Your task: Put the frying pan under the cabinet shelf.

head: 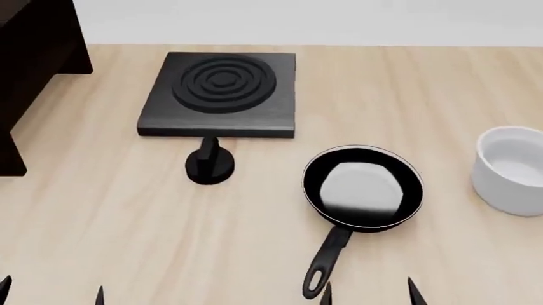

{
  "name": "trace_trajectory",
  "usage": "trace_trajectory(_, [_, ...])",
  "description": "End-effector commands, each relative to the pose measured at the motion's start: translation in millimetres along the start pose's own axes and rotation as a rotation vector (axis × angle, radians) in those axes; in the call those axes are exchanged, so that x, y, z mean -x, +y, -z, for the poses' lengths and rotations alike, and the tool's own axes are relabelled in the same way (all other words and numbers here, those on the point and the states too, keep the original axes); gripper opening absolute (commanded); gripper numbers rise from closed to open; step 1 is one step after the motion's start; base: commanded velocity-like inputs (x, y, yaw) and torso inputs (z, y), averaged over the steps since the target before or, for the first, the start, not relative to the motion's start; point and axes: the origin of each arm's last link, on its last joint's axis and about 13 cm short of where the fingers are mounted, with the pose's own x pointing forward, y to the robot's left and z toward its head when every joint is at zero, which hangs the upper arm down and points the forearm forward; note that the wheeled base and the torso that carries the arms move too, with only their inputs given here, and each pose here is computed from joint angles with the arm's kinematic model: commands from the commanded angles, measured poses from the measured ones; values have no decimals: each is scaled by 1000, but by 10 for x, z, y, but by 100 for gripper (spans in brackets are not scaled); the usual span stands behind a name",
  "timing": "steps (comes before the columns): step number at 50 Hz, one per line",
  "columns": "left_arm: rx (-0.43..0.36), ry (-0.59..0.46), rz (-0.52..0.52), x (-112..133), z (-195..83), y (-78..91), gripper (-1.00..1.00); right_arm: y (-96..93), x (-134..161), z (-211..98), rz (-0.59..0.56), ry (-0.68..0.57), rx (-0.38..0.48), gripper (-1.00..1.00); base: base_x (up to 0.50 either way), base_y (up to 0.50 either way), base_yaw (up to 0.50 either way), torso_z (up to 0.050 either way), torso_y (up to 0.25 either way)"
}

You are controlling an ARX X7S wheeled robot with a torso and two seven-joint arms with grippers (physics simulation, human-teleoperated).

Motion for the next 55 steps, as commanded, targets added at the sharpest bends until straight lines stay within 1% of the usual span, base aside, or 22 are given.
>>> trace_trajectory(1, [-10, 3, -4, -1, 0, -1, 100, 1, 5, -11, -7, -6, 18, 100, 27, 500, 0, 50, 53])
trace_trajectory(42, [-34, 10, -6, -1, 24, -6, 100, -6, -8, -18, -7, 1, 32, 100, 27, 500, 0, 50, 52])
trace_trajectory(44, [-37, 11, -5, -1, 28, -9, 100, -11, -3, -22, -3, -3, 26, 100, 27, 500, 0, 50, 53])
trace_trajectory(45, [-41, 12, -3, -1, 34, -15, 100, -23, 1, -27, 11, -17, -3, 100, 51, 500, 0, 50, 53])
trace_trajectory(46, [-41, 12, -2, 0, 35, -17, 100, -31, 5, -34, 14, -29, 4, 100, 78, 500, 0, 50, 53])
trace_trajectory(48, [-41, 12, 0, -1, 30, -18, 100, -39, 8, -41, 16, -32, 0, 100, -6, -10, 0, 50, 52])
trace_trajectory(49, [-41, 11, 0, -2, 29, -19, 100, -39, 2, -36, 21, -13, 6, 100, 0, -13, 0, 50, 53])
trace_trajectory(51, [-40, 12, 1, -3, 29, -21, 100, -45, 15, -59, 2, -58, 1, 100, 0, -7, 0, 50, 52])
trace_trajectory(52, [-40, 12, 2, -3, 29, -22, 100, -45, 15, -50, 9, -14, 16, 100, 0, -4, 0, 50, 51])
trace_trajectory(53, [-39, 12, 2, -3, 29, -22, 100, -46, 24, -63, 3, -67, 7, 100, 203, 0, 0, 50, 51])
trace_trajectory(55, [-39, 11, 2, 0, 25, -21, 100, -50, 6, -67, 14, -44, 17, 100, 500, 0, 0, 50, 52])
